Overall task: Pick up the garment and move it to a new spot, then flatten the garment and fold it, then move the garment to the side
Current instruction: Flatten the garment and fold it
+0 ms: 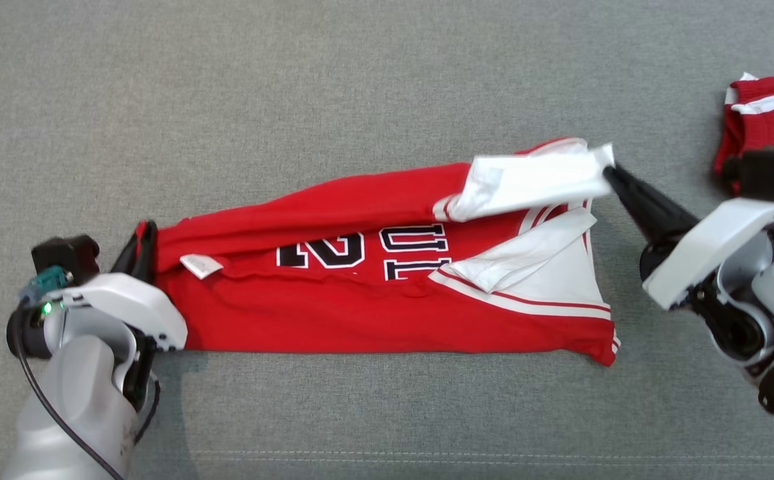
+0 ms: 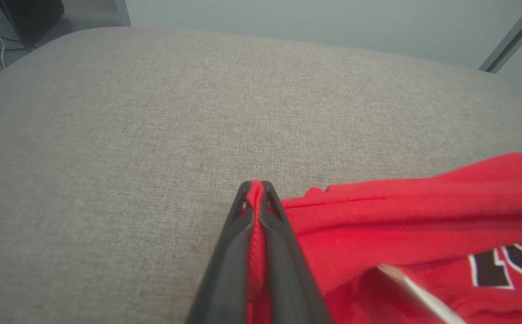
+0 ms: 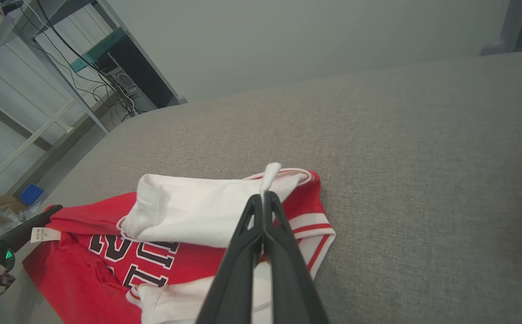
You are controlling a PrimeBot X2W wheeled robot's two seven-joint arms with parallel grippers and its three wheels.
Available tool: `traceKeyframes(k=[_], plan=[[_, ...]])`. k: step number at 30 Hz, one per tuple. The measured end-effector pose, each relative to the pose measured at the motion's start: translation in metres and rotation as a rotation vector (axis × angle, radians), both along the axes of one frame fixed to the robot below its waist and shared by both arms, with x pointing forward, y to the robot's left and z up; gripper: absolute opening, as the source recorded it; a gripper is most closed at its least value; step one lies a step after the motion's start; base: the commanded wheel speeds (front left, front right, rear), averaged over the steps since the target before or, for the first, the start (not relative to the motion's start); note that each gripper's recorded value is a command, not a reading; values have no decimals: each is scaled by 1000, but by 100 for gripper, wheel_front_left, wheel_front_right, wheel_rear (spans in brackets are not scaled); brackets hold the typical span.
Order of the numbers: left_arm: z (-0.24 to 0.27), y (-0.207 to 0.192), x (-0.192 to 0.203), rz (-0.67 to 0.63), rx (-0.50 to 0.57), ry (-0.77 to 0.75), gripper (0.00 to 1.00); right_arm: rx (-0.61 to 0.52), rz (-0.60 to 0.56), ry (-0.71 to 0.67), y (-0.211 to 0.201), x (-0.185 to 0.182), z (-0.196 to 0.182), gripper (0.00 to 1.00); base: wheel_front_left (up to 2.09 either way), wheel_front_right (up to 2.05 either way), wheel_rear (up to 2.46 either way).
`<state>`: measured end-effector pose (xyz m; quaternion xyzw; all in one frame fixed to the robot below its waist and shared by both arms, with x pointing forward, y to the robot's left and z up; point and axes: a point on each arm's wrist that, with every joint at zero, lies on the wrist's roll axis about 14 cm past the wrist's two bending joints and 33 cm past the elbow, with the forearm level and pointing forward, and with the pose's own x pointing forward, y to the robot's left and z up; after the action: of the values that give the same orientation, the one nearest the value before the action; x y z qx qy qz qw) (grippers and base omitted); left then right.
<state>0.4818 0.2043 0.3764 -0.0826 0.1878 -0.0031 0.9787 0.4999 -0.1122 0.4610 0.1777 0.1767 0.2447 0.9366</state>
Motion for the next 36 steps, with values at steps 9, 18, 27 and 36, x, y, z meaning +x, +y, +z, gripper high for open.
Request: traceKeyframes(k=[9, 18, 27, 36], plan=[[-8, -1, -26, -7, 7, 45, 0, 41, -12, 89, -2, -45, -20, 0, 0, 0, 0], [-7, -3, -42, -11, 4, 53, 0, 51, -23, 110, -3, -68, -22, 0, 0, 0, 0], [3, 7, -48, 46, 11, 14, 100, 37, -134, 54, -26, -61, -22, 100, 0, 0, 0], [31, 12, -63, 138, 1, -99, 100, 4, -184, -19, -20, -52, -21, 100, 0, 0, 0]])
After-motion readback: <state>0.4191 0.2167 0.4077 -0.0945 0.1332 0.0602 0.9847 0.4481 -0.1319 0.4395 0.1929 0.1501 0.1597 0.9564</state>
